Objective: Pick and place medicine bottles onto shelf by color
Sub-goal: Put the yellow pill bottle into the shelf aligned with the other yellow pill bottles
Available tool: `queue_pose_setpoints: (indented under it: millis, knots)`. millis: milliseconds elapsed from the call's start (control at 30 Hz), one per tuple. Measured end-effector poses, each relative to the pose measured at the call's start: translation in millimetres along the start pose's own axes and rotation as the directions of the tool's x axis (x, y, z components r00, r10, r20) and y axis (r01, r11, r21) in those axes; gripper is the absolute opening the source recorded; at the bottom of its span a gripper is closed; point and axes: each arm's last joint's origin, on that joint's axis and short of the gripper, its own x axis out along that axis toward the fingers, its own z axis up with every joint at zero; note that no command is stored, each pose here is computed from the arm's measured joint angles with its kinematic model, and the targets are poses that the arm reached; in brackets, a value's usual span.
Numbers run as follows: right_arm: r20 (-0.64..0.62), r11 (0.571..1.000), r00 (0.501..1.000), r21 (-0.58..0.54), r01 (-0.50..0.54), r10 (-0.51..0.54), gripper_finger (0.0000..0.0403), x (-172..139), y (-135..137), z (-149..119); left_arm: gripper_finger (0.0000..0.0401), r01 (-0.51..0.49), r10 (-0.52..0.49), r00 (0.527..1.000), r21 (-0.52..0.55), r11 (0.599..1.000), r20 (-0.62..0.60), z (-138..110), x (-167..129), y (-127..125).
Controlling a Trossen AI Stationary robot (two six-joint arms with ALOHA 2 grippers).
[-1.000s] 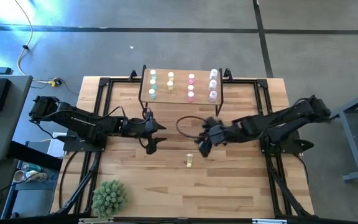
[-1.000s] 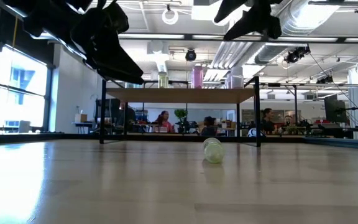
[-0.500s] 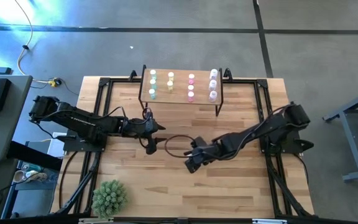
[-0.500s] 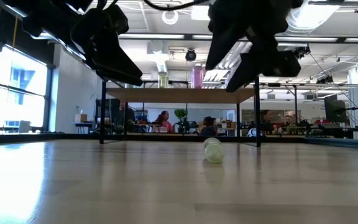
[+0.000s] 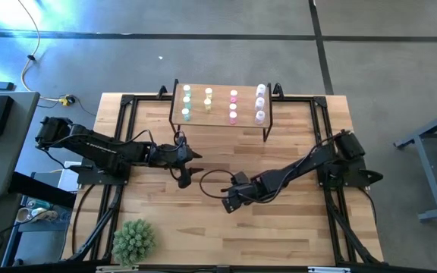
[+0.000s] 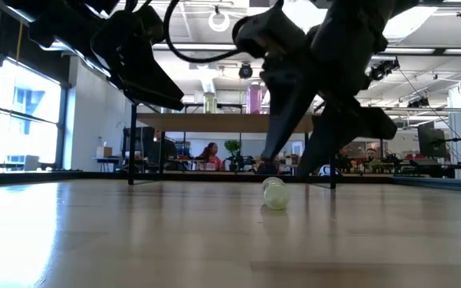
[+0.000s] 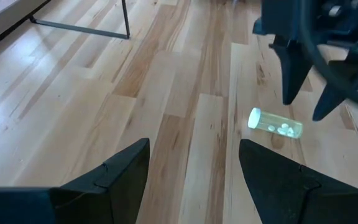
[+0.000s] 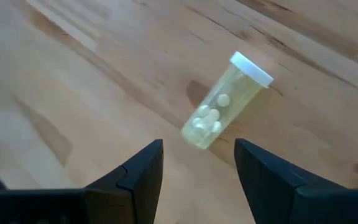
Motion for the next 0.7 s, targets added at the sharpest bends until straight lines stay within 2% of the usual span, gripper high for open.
queue_pose_setpoints:
  millis: [500,700]
  knots:
    - [0.031,0.998,0.998,0.040,0.058,-0.060,0.0189,24,-8,2,0.0239,0.000,0.000,1.000,0.000,1.000,0.000,0,0,0]
    - [0.028,0.997,0.997,0.038,0.072,-0.073,0.0185,25,-9,1,0.0239,0.000,0.000,1.000,0.000,1.000,0.000,0,0,0]
